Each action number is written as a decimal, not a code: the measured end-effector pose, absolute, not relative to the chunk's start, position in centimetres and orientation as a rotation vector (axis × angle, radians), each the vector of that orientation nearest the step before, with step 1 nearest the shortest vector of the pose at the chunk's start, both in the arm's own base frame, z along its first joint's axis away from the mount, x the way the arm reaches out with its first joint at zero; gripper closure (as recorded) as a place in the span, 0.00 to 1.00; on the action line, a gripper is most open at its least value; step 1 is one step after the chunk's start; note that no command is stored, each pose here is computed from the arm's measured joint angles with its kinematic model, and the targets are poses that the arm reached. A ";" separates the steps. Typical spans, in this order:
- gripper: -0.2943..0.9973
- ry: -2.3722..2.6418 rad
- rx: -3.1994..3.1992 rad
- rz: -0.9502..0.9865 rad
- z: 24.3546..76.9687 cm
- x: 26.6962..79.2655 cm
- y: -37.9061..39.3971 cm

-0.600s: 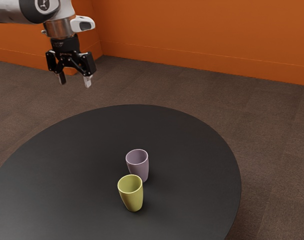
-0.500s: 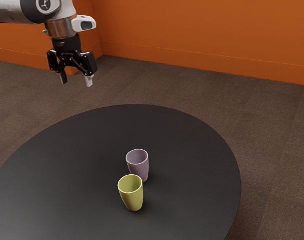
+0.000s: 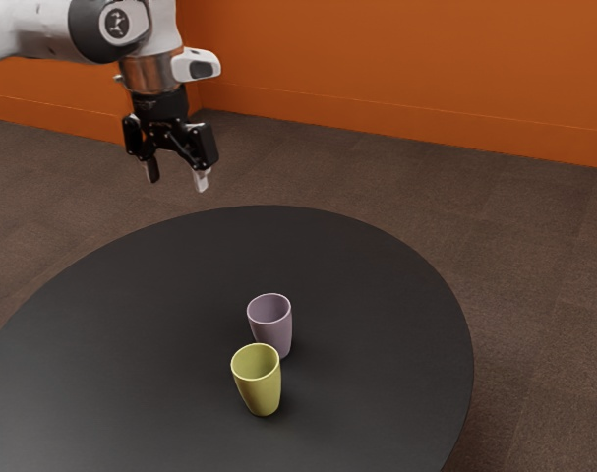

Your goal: Place the right cup onto the left cup

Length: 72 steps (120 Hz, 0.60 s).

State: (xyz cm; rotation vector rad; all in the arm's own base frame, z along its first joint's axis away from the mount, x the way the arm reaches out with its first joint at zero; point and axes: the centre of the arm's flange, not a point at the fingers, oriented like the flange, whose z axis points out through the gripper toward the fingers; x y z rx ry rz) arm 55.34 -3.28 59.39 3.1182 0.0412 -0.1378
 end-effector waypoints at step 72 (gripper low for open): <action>0.23 -0.095 3.100 -0.222 48.4 53.9 -8.6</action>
